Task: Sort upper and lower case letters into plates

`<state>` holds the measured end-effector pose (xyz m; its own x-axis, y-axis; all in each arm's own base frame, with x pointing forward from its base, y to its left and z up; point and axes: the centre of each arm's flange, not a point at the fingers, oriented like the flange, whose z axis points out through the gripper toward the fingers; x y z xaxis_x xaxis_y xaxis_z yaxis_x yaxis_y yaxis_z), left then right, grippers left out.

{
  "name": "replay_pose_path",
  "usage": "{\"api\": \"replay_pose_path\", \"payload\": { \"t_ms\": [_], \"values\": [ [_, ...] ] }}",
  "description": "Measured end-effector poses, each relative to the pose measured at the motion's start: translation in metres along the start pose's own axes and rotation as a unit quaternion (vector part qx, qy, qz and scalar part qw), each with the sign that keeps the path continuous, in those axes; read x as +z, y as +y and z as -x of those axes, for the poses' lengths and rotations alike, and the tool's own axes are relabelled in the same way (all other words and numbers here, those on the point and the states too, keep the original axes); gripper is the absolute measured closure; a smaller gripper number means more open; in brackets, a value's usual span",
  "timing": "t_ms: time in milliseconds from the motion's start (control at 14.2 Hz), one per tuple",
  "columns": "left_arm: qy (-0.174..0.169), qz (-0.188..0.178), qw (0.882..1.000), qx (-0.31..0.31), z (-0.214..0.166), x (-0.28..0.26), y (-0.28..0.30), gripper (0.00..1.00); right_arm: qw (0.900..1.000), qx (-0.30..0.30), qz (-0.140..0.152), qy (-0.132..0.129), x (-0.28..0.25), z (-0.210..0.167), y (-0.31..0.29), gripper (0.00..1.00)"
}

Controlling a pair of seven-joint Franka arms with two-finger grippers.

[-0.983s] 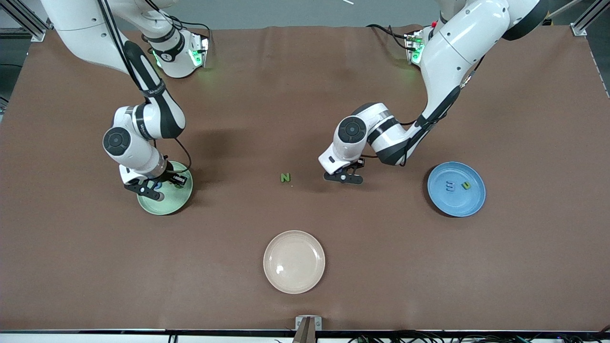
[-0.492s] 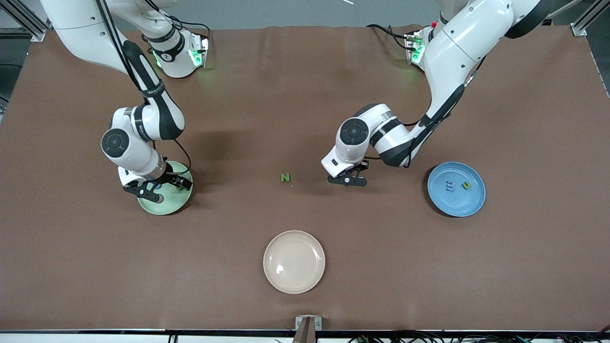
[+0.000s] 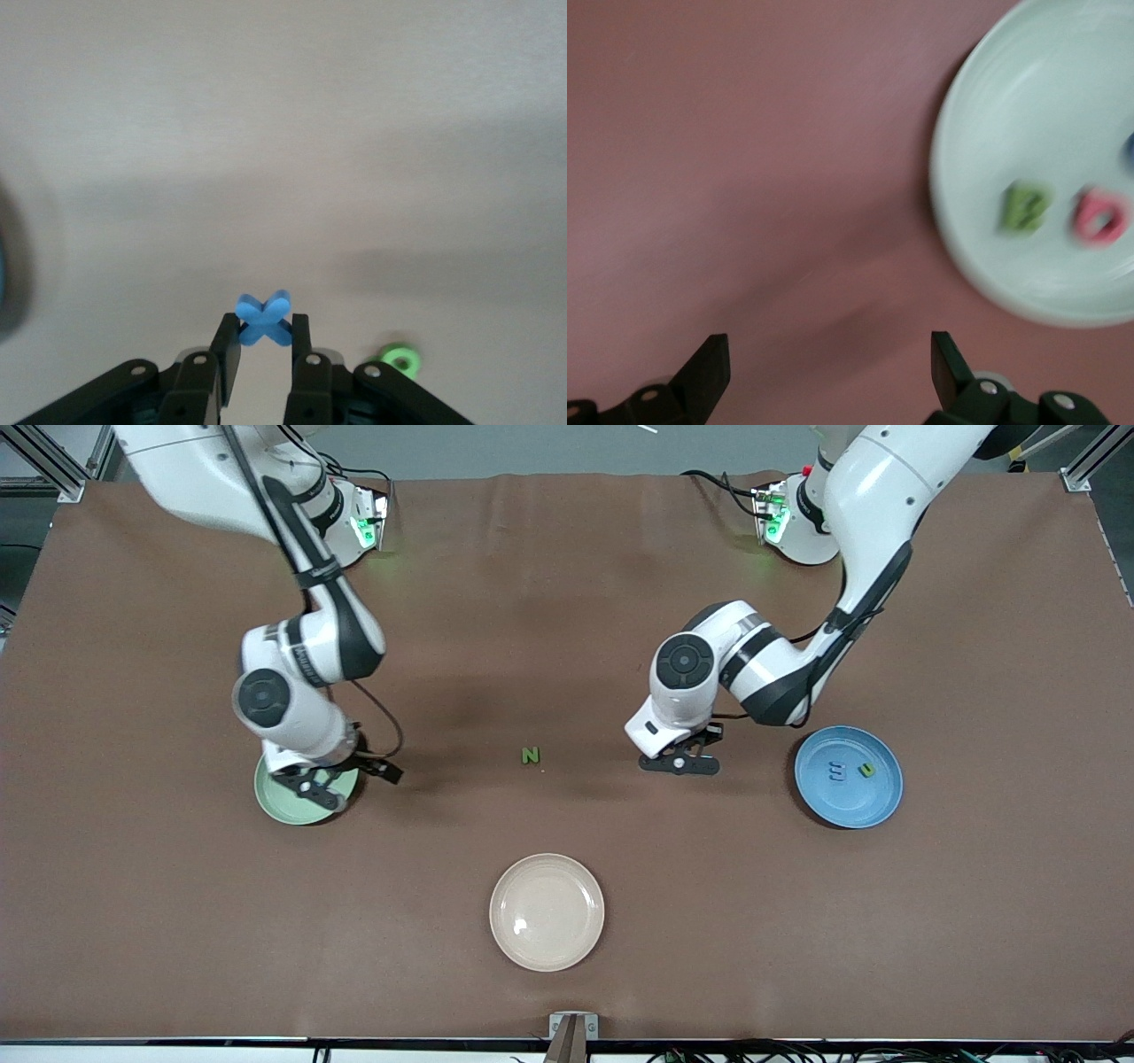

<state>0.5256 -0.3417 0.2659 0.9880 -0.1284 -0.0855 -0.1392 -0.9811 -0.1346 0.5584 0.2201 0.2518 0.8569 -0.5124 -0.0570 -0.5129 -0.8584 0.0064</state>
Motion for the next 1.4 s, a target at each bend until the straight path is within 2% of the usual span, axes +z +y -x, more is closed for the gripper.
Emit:
{"api": "replay_pose_path", "payload": {
  "t_ms": [211, 421, 562, 702, 913, 1124, 1405],
  "values": [
    [-0.011, 0.031, 0.999, 0.011, -0.011, -0.020, -0.070, 0.73, 0.998, 0.055, 0.003, 0.001, 0.020, 0.049, -0.057, 0.00],
    [-0.019, 0.055, 0.998, 0.029, -0.015, -0.017, -0.153, 0.73, 0.996, 0.094, 0.005, 0.002, 0.042, 0.078, -0.093, 0.00],
    [-0.017, 0.041, 0.998, 0.047, -0.014, -0.006, -0.189, 0.73, 0.995, 0.103, 0.005, 0.004, 0.052, 0.094, -0.112, 0.00],
    [-0.013, 0.028, 0.998, 0.063, -0.011, 0.007, -0.206, 0.73, 0.998, 0.060, 0.002, 0.007, 0.054, 0.106, -0.126, 0.00],
    [0.002, 0.035, 0.995, 0.093, -0.009, 0.025, -0.230, 0.73, 0.998, -0.064, -0.002, 0.009, 0.054, 0.117, -0.136, 0.00],
    [0.015, 0.021, 0.993, 0.115, -0.006, 0.054, -0.261, 0.73, 0.988, -0.153, -0.025, 0.025, 0.057, 0.133, -0.148, 0.00],
    [0.016, 0.020, 0.991, 0.134, -0.008, 0.084, -0.277, 0.73, 0.974, -0.219, -0.034, 0.036, 0.074, 0.153, -0.157, 0.00]
  ]
}}
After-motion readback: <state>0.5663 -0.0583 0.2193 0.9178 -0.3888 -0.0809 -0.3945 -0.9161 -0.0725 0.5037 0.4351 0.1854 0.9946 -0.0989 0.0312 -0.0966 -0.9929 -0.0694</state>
